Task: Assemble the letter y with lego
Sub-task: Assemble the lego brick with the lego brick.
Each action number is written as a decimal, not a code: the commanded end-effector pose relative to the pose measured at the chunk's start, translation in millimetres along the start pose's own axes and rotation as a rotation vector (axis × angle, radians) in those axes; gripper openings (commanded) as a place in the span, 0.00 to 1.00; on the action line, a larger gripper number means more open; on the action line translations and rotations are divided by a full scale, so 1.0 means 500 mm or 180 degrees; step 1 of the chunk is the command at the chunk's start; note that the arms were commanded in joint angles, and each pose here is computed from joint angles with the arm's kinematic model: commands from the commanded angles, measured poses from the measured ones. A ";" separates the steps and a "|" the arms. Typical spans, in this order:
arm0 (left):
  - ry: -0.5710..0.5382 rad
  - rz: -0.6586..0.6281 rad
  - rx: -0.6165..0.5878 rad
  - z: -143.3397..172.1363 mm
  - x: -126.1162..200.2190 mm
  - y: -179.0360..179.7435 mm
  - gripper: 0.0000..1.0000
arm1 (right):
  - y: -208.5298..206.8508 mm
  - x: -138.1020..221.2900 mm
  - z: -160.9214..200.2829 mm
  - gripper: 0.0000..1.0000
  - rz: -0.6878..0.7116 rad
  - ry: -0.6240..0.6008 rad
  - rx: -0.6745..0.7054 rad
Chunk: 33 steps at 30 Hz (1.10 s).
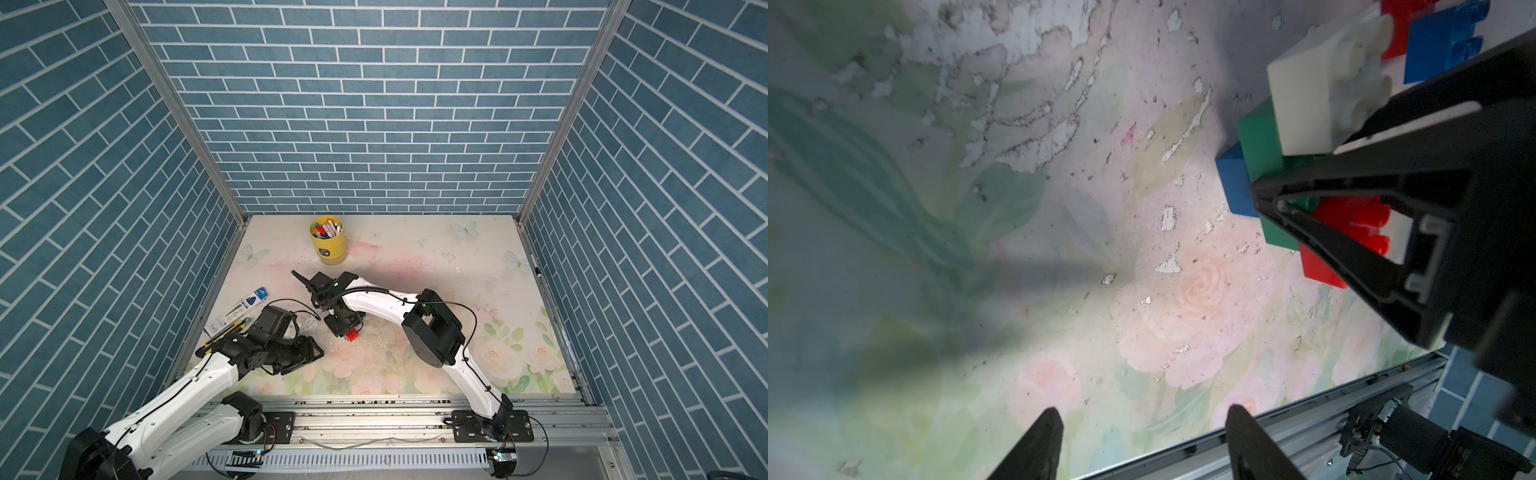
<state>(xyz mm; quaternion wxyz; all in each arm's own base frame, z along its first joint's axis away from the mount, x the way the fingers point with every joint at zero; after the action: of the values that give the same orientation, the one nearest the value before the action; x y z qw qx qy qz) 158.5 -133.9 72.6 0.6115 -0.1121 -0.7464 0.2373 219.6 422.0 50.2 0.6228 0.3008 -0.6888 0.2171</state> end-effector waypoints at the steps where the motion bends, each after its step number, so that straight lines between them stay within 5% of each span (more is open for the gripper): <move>1: 0.0012 -0.0055 0.0026 0.004 -0.005 0.012 0.65 | -0.028 -0.085 0.048 0.31 0.0188 0.0353 -0.0084; 17: 0.0015 -0.0075 0.0029 0.004 -0.005 0.014 0.65 | -0.039 -0.148 0.099 0.25 0.0258 0.0669 -0.0081; 33: -0.0065 -0.0095 -0.0106 -0.025 0.011 -0.009 0.65 | -0.061 0.059 0.019 0.26 0.0209 -0.0144 -0.0204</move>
<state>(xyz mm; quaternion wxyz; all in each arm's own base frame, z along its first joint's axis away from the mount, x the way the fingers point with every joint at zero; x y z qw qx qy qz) 162.0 -132.7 70.7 0.6169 -0.1048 -0.7466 0.2257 225.0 405.6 53.8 0.6176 0.2858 -0.7006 0.2145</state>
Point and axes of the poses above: each gripper's point midway between its finger pads, its own x axis back along the fingers, its own y axis along the line the jaws close on, z = x × y, the point moved 1 cm from there along x, back along the fingers, and after that the axes turned 3 degrees about -x, right-handed, at the moved point
